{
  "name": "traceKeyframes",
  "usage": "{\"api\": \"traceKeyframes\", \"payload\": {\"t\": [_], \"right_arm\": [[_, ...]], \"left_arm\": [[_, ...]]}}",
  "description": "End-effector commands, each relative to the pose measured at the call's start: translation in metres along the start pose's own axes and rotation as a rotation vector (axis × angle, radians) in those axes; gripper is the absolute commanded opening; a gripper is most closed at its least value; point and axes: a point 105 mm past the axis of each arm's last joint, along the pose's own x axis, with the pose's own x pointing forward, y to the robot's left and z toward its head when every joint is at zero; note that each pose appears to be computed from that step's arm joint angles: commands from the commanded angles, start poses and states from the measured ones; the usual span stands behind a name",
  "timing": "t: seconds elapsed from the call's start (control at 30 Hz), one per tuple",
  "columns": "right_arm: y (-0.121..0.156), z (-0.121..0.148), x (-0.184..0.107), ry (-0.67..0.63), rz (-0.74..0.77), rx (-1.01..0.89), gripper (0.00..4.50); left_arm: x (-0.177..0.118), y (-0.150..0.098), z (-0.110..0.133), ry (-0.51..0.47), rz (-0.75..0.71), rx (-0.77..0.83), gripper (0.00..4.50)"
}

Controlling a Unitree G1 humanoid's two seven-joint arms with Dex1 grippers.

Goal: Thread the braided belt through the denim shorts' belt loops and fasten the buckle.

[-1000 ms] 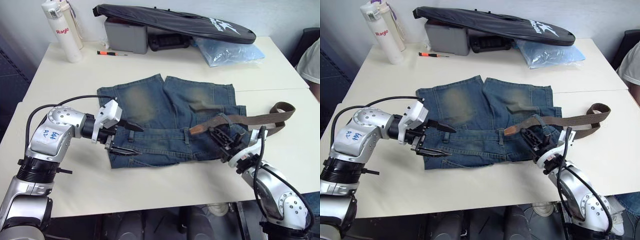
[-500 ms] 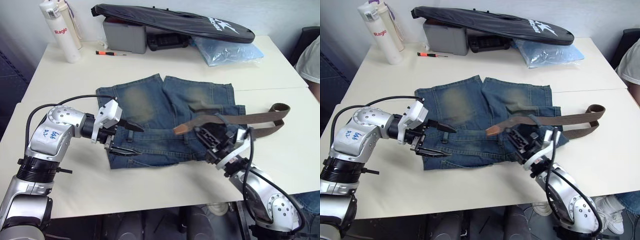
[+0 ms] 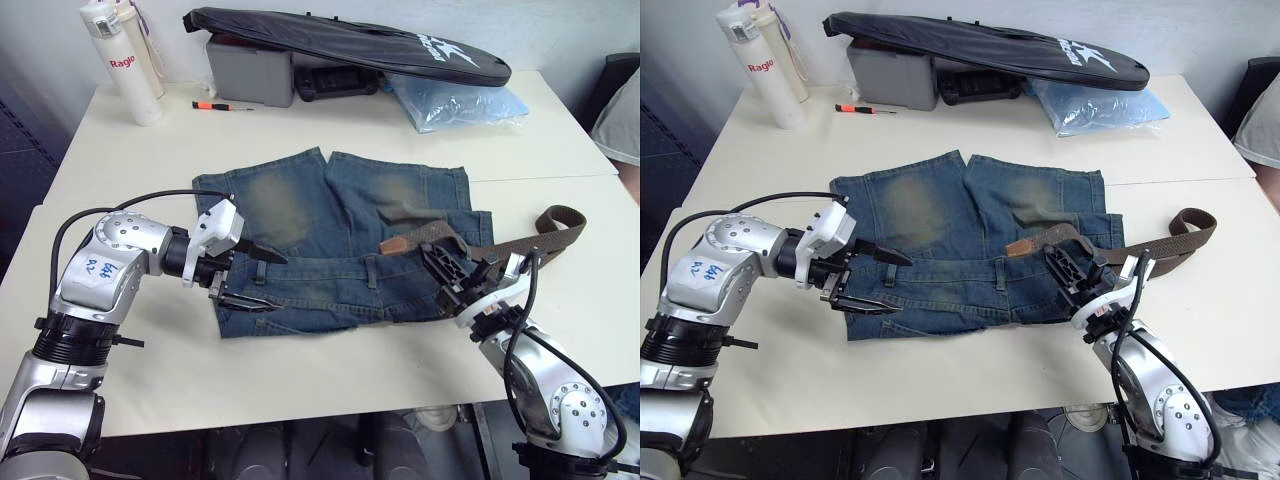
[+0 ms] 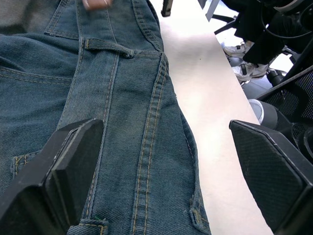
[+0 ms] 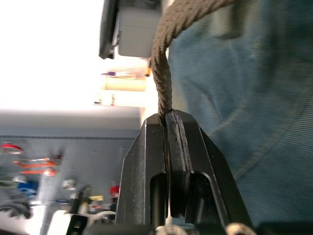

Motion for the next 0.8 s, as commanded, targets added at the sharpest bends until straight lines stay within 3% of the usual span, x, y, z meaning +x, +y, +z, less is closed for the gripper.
{"api": "traceKeyframes", "payload": {"t": [0.03,0.27,0.33,0.37,0.4,0.53,0.8], "right_arm": [[-0.007,-0.007,-0.002,0.022,-0.018,-0.009,0.03],[-0.027,-0.015,-0.004,0.051,-0.106,-0.025,0.03],[-0.024,-0.012,-0.003,0.034,-0.091,-0.016,0.71],[-0.022,-0.010,-0.004,0.025,-0.084,-0.020,0.84],[-0.021,-0.008,-0.005,0.021,-0.081,-0.025,1.45],[-0.016,0.000,-0.014,-0.004,-0.075,-0.060,3.16],[-0.009,0.015,-0.009,-0.051,-0.039,-0.076,3.16]], "left_arm": [[-0.002,0.001,0.008,-0.005,0.002,0.037,4.50],[-0.002,0.000,0.007,-0.003,-0.005,0.037,4.50],[-0.001,0.000,0.007,-0.004,-0.007,0.037,4.50],[-0.001,0.000,0.007,-0.004,-0.007,0.037,4.50],[-0.001,0.000,0.007,-0.004,-0.007,0.037,4.50],[-0.001,0.000,0.007,-0.005,-0.007,0.037,4.50],[0.002,0.001,0.007,-0.009,-0.011,0.041,4.50]]}}
